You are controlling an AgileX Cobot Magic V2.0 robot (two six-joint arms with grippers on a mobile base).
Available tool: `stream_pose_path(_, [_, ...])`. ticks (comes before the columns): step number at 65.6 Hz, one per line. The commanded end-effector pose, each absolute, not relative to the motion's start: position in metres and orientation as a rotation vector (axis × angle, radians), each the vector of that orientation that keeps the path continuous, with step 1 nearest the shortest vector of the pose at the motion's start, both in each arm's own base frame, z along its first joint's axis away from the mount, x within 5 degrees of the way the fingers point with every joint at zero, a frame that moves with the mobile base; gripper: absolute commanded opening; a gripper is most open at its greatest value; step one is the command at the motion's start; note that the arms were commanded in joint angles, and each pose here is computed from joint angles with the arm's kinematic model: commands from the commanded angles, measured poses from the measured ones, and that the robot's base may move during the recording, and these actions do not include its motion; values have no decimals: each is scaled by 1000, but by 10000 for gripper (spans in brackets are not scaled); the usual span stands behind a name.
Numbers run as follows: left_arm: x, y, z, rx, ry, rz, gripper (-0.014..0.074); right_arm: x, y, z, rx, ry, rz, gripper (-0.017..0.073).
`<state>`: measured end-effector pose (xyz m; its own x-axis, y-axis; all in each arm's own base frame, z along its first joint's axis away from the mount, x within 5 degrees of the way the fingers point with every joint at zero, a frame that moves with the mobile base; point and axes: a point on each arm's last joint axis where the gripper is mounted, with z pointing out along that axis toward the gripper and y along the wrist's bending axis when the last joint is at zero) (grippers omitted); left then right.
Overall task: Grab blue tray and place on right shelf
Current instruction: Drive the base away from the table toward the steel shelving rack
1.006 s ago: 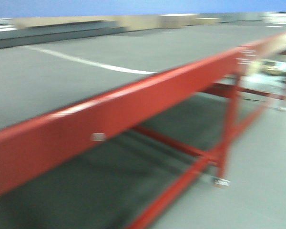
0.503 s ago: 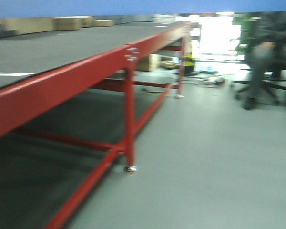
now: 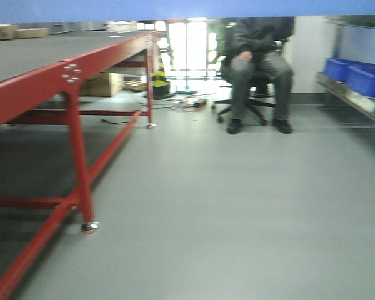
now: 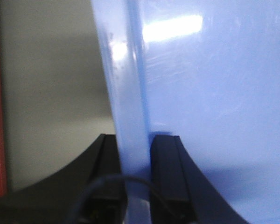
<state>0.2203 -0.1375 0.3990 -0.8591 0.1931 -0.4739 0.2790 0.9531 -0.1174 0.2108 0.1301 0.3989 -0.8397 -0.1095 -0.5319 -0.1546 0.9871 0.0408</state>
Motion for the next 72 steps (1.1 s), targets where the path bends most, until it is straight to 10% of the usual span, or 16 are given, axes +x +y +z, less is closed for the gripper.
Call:
stream_pose_path(1, [204, -138, 410, 417, 2656, -295, -48, 207, 131, 416, -238, 2478, 175, 57])
stream_pose_path(72, [199, -145, 410, 422, 2681, -413, -48, 207, 131, 416, -237, 2478, 175, 57])
